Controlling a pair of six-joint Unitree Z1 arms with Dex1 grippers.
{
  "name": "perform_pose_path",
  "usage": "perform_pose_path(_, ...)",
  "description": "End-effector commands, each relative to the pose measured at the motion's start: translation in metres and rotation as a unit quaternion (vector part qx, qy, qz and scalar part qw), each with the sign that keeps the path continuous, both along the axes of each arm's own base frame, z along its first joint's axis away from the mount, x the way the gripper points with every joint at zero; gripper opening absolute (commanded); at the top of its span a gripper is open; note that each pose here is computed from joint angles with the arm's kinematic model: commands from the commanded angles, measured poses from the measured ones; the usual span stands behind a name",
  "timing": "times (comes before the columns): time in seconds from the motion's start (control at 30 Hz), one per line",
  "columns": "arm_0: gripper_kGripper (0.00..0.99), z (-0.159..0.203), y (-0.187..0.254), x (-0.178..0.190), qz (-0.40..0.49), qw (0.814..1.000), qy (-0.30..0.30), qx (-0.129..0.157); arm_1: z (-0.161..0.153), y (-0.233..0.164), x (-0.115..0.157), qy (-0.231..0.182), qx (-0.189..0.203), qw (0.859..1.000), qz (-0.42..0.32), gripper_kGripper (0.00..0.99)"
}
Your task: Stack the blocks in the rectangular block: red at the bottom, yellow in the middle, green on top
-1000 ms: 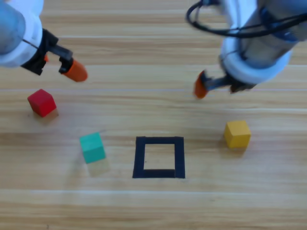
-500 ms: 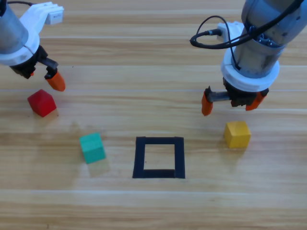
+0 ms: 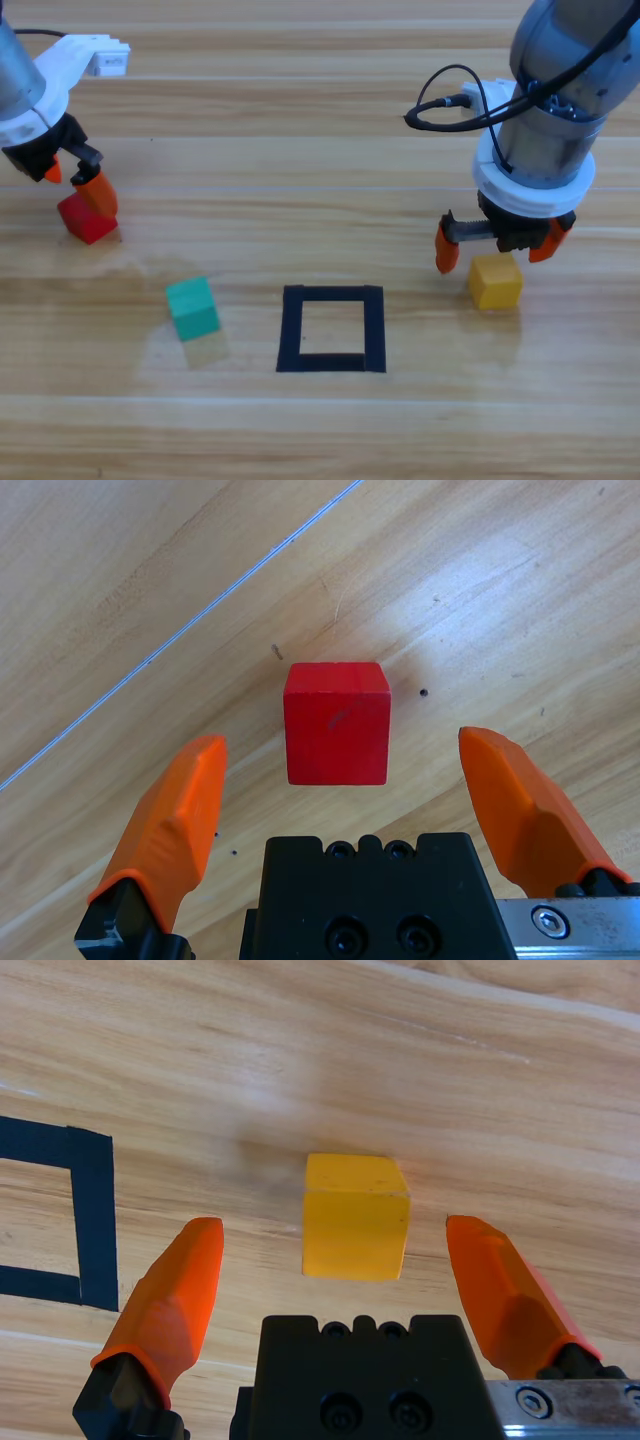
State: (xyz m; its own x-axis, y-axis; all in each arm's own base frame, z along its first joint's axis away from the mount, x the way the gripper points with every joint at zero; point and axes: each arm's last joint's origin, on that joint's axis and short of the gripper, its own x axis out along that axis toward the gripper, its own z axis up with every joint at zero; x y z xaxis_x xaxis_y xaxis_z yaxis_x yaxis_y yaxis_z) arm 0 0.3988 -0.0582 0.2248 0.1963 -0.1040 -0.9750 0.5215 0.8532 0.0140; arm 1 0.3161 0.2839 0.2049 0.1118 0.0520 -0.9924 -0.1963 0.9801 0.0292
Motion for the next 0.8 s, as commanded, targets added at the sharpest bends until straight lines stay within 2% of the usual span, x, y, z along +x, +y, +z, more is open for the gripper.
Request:
perform_pose_path(0.03, 0.988, -0.032, -0.002, 0.000, -0.005, 0.999, 0.048, 0.012, -0.040, -0.008, 0.007, 0.044, -0.040, 0.998, -0.022, 0.946)
perform_pose_path(0.33, 0.986, -0.053, -0.008, 0.002, -0.007, 0.997, 0.072, 0.027, -0.056, -0.007, 0.008, 0.060, -0.050, 0.996, -0.042, 0.891)
perform_pose_path(0.4, 0.974, -0.055, -0.010, 0.002, -0.008, 0.997, 0.073, 0.028, -0.058, -0.008, 0.009, 0.062, -0.052, 0.996, -0.048, 0.825)
perform_pose_path(0.53, 0.937, -0.060, -0.012, 0.005, -0.009, 0.996, 0.077, 0.031, -0.065, -0.012, 0.013, 0.075, -0.050, 0.994, -0.055, 0.804)
perform_pose_path(0.57, 0.928, -0.061, -0.012, 0.005, -0.009, 0.996, 0.078, 0.032, -0.068, -0.012, 0.015, 0.080, -0.048, 0.994, -0.057, 0.741)
perform_pose_path(0.7, 0.762, -0.064, -0.012, 0.008, -0.006, 0.996, 0.078, 0.034, -0.074, -0.009, 0.018, 0.085, -0.044, 0.994, -0.047, 0.422)
perform_pose_path(0.8, 0.563, -0.063, -0.012, 0.009, -0.003, 0.996, 0.077, 0.035, -0.062, -0.010, 0.017, 0.075, -0.036, 0.995, -0.048, 0.350)
